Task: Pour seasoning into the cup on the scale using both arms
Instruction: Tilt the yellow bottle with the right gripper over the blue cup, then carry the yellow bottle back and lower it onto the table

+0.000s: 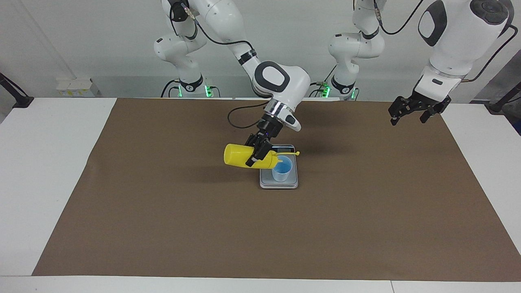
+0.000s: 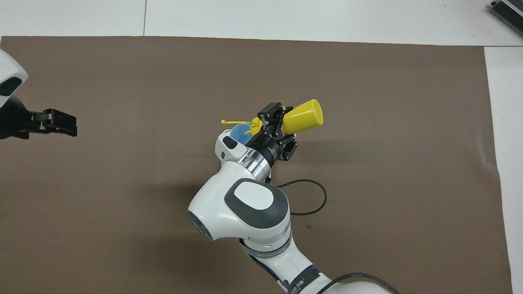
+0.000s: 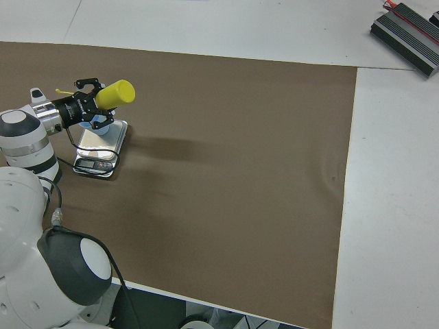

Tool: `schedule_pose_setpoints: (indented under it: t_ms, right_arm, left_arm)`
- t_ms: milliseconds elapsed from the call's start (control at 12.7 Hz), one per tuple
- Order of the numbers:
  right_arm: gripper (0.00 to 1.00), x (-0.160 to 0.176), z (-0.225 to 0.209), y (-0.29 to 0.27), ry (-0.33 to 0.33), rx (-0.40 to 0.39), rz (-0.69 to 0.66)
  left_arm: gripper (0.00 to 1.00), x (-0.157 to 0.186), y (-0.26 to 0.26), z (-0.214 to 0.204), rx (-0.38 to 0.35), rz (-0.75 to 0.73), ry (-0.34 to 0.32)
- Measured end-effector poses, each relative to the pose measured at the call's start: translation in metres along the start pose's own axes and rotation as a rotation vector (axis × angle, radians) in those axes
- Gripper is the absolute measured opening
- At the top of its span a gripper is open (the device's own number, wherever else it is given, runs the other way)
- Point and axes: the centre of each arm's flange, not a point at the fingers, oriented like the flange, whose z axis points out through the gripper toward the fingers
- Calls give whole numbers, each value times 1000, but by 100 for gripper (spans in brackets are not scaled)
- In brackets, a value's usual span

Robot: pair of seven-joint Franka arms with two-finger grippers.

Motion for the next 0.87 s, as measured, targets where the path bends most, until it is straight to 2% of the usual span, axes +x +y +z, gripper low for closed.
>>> schedule_pose_setpoints:
  t_ms: [158,316,632,869]
  right_arm:
    - [48,-44,16,19,76,64,81]
    - [48,-81,31,25,121,154,164]
    - [48,-127,33,11,210,370,295]
    - [48,-167,55,5,341,506,351]
  left_arm:
    - [100,0,-1,0,0,-1,0]
    - [100,0,-3,0,0,-5,0]
    - [100,0,-4,0,0,-7,0]
    - [100,0,-4,0,0,-7,0]
